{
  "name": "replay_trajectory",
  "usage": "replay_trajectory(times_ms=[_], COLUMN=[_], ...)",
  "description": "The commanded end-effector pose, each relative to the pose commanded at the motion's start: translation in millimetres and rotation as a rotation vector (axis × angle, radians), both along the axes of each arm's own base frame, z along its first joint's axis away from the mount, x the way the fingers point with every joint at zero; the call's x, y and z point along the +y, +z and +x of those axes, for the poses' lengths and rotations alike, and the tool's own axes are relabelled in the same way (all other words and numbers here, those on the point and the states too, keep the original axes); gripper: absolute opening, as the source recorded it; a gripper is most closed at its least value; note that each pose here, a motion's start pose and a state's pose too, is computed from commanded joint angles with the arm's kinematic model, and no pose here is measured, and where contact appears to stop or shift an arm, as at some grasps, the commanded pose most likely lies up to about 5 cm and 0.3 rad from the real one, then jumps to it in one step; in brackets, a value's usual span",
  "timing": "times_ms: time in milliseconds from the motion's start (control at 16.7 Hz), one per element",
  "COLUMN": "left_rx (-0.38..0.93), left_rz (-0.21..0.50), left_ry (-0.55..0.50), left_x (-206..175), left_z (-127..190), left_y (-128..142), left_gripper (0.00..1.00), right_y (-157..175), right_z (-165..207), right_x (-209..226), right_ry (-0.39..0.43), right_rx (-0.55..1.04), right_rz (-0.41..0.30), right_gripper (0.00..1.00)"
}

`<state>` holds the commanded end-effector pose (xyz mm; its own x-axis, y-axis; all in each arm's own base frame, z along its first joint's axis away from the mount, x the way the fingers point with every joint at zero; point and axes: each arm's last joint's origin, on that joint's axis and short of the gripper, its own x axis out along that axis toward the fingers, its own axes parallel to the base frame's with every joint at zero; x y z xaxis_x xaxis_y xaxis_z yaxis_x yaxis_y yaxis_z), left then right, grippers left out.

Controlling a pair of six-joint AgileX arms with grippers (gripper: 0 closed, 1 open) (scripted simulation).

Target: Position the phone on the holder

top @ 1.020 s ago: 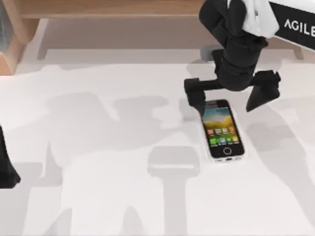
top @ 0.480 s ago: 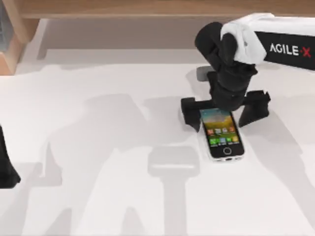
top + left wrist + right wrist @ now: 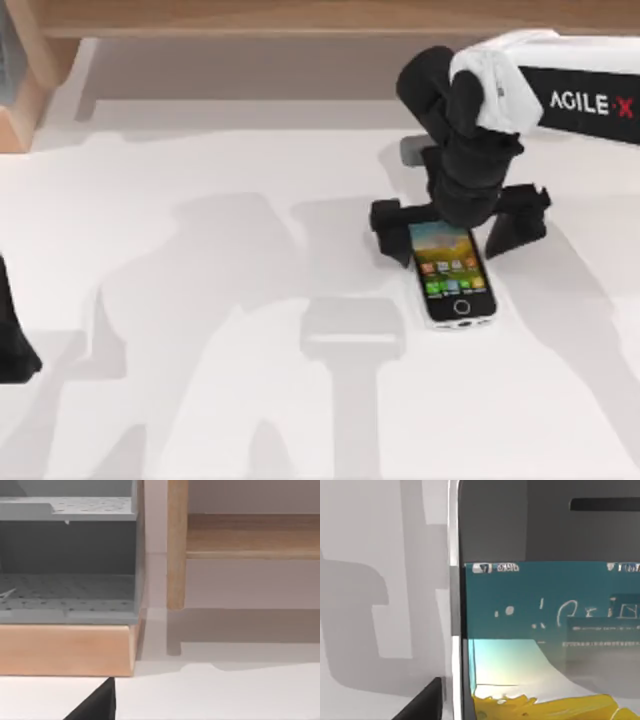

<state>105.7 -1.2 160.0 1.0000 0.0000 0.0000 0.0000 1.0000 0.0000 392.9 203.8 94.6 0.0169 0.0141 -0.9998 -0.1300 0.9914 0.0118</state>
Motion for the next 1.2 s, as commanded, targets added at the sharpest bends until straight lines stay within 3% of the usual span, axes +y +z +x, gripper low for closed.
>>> replay_trajectory(times_ms=[600,1080,1200], left_rx=[0.000,0.000,0.000], left_rz=[0.000,0.000,0.000], left_ry=[0.000,0.000,0.000], left_x=[0.0,0.0,0.0], left_z=[0.0,0.0,0.0], left_y=[0.0,0.0,0.0], left_gripper=[1.00,1.00,1.00], right_y=[0.0,0.0,21.3], right_z=[0.0,0.0,0.1], right_x=[0.0,0.0,-2.7], right_ry=[0.000,0.000,0.001], right_rx=[0.000,0.000,-0.036], right_rz=[0.000,0.000,-0.007], right_gripper=[0.02,0.00,0.00])
